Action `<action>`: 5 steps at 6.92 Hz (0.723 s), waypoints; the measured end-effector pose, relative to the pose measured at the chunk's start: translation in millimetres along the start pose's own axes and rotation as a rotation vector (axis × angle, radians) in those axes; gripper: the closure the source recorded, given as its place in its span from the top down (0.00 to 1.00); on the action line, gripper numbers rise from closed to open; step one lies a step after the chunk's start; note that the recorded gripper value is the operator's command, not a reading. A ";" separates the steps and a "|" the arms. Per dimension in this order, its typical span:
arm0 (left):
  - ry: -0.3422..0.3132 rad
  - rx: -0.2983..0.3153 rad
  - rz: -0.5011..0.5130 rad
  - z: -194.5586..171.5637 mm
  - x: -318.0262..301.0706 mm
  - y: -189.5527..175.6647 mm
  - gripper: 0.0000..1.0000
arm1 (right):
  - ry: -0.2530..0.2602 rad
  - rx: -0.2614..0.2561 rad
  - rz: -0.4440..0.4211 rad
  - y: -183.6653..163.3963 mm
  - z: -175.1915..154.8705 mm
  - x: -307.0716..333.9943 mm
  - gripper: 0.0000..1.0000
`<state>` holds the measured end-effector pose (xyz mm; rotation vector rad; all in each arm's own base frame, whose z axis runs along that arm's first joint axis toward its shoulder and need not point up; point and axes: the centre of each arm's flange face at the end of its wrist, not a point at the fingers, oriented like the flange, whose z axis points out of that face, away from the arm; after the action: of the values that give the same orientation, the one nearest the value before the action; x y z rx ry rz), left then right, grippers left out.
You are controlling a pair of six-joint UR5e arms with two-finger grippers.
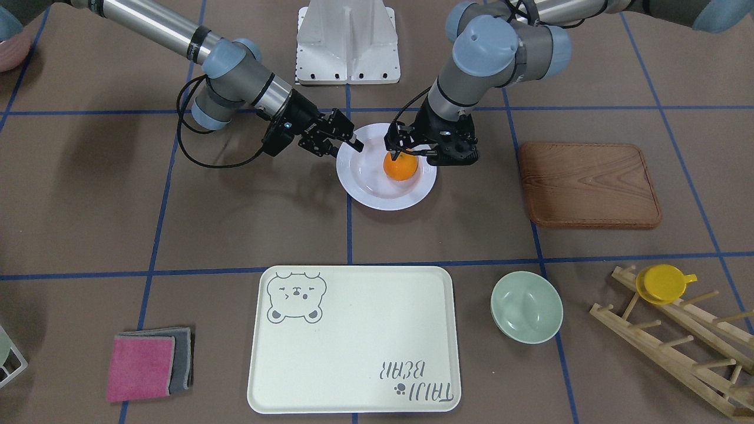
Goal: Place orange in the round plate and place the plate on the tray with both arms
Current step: 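Release the orange onto the plate and withdraw the left gripper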
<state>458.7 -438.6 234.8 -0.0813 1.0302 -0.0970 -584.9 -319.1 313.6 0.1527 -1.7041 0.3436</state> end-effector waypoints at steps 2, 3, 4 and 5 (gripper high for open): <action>0.038 0.015 0.036 -52.6 -33.2 -29.3 0.98 | -0.044 -0.004 0.034 -1.1 -5.1 -3.8 0.00; 0.048 0.025 0.048 -70.3 -44.5 -38.9 0.97 | -0.058 -0.003 0.047 -2.0 -5.7 -7.0 0.00; 0.052 0.035 0.065 -92.9 -57.8 -51.4 0.97 | -0.073 0.000 0.062 -4.6 -5.7 -13.5 0.00; 0.038 0.051 0.102 -116.9 -77.3 -60.1 0.97 | -0.095 0.012 0.085 -10.3 -4.9 -25.3 0.00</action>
<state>316.3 -491.6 247.5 0.0194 1.0670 -0.0325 -573.2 -329.6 290.8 0.1070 -1.8067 0.4153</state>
